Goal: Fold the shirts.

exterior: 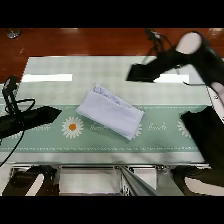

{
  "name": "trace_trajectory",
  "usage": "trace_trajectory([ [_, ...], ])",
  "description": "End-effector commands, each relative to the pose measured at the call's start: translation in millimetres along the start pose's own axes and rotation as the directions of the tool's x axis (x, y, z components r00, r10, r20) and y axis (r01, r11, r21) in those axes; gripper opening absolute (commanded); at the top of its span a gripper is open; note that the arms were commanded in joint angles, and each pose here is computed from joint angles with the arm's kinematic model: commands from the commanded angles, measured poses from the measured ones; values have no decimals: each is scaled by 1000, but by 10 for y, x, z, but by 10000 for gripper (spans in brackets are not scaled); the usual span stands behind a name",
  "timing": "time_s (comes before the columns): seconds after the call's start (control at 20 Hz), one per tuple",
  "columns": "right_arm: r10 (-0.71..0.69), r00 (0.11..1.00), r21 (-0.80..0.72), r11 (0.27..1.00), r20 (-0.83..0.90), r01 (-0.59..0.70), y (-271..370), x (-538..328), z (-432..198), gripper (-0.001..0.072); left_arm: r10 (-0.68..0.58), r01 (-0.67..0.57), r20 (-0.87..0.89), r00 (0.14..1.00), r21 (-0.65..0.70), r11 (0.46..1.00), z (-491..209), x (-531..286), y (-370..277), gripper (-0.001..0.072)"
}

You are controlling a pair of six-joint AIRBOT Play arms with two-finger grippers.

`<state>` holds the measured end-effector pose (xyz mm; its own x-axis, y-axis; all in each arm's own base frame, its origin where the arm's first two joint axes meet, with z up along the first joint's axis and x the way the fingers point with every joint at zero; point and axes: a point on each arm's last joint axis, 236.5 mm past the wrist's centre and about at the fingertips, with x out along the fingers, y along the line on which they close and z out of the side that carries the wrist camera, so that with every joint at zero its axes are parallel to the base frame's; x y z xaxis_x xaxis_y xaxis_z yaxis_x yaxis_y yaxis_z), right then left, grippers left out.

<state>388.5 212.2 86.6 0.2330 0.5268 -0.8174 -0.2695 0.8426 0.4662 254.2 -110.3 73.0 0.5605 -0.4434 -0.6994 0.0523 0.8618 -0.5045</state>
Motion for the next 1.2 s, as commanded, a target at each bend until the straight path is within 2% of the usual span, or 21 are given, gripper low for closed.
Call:
trace_trajectory([
  [0.0,-246,962,222,951,116,216,-897,-353,-756,618,-1,1,-5,1000,3,1000,-10,9,-5,16],
  [0.05,-255,953,332,924,161,191,-1005,-244,-1018,618,-4,4,-5,1000,6,1000,-12,12,-14,16],
  [0.15,-194,952,529,848,237,41,-1035,90,-1472,618,-12,12,-14,1000,17,1000,-43,24,-51,16],
  [0.25,-103,970,627,777,219,-59,-952,432,-1819,616,-17,18,-19,1000,25,1000,-66,42,-71,16],
  [0.45,-32,998,618,786,49,-5,-813,913,-2157,617,-24,24,-10,1000,13,1000,-95,120,-53,16],
  [0.65,66,997,578,815,-33,-35,-557,1294,-2020,606,-29,29,-40,999,-11,1000,-214,187,-17,16],
  [0.7,87,995,569,821,-47,-45,-477,1385,-1950,578,-28,28,-44,999,-12,1000,-227,195,-9,16],
  [0.75,107,992,549,834,-63,-55,-399,1454,-1876,422,-28,27,-45,999,-13,1000,-231,197,-6,16],
  [0.8,134,988,492,867,-79,-78,-287,1497,-1769,132,-28,27,-44,999,-12,1000,-229,196,-7,16],
  [0.85,173,982,417,900,-78,-126,-138,1467,-1590,15,-28,27,-45,999,-12,1000,-231,197,-6,16],
  [1.0,232,973,216,950,3,-227,288,1028,-767,14,-28,27,-44,999,-12,1000,-230,197,-6,16],
  [1.15,162,980,54,984,118,-170,455,295,67,14,-28,27,-45,999,-12,1000,-231,197,-6,16],
])
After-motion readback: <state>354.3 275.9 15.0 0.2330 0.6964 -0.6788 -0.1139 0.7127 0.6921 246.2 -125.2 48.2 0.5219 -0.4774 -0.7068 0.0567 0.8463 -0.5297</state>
